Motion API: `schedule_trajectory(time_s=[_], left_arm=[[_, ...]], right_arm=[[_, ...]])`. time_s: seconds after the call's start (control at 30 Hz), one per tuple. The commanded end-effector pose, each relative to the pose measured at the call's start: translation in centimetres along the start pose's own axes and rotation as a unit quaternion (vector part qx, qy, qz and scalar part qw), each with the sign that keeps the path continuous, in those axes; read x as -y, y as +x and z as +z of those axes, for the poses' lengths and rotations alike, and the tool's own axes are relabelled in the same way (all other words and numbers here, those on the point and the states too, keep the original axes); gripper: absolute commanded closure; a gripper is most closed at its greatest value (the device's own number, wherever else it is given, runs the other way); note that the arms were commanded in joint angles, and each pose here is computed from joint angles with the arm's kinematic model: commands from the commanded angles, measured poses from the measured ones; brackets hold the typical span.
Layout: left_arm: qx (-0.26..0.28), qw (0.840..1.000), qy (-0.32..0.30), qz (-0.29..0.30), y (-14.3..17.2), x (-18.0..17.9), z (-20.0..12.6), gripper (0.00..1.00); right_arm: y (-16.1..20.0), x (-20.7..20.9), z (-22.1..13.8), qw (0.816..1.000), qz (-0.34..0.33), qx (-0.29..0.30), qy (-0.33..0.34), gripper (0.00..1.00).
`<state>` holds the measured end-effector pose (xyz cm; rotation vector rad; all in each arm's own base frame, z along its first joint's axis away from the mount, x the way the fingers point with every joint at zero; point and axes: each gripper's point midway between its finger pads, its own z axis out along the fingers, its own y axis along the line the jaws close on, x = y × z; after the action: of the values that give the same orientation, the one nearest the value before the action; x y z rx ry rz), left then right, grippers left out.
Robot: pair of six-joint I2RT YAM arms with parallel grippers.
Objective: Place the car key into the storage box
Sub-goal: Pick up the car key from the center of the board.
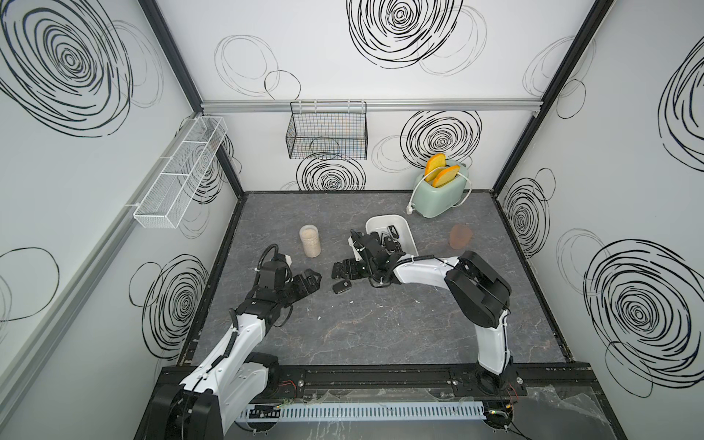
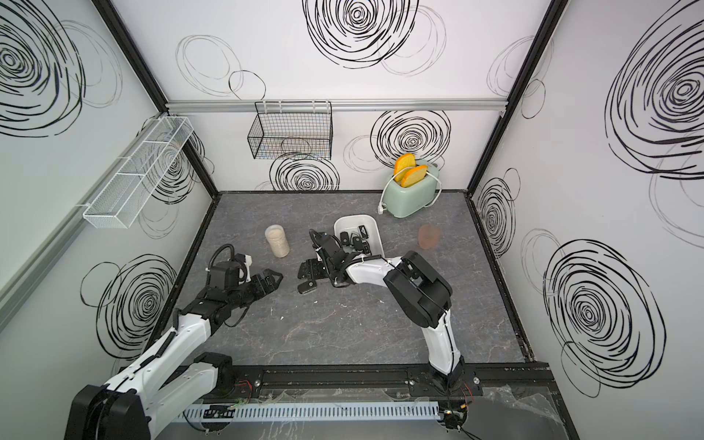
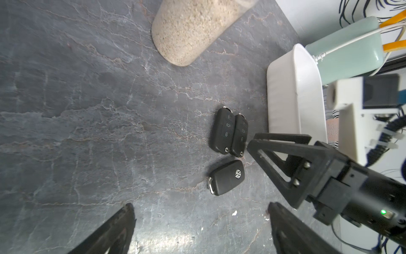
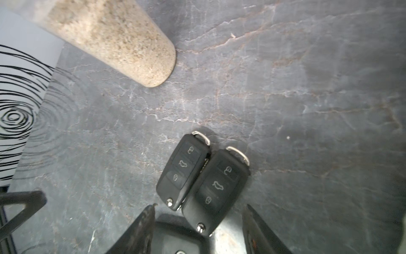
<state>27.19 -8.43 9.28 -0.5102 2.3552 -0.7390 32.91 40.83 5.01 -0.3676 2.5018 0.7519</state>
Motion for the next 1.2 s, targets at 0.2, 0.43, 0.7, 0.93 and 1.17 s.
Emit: schedule_trajectory(time_s=[0.2,0.43,0.7,0.93,1.17], left_arm=[[0.012,1.0,0.018,0.004,-0.7,0.5,0.2,0.02],[0.01,1.0,0.016,0.002,-0.7,0.4,0.3,0.02],[0.011,1.0,0.016,0.001,-0.8,0.3,0.3,0.02],[0.012,1.0,0.016,0.0,-0.9,0.3,0.3,0.02],[0.012,1.0,0.016,-0.001,-0.8,0.2,0.3,0.02]], right_arm=[[0.4,1.3,2.0,0.998,-0.01,-0.008,0.065,0.43],[0.9,2.1,2.6,0.995,-0.025,-0.022,0.095,0.52],[0.9,3.3,2.3,0.99,-0.051,-0.02,0.134,0.53],[1.2,2.9,3.1,0.985,-0.076,-0.032,0.15,0.48],[1.6,3.3,3.7,0.978,-0.095,-0.042,0.179,0.52]])
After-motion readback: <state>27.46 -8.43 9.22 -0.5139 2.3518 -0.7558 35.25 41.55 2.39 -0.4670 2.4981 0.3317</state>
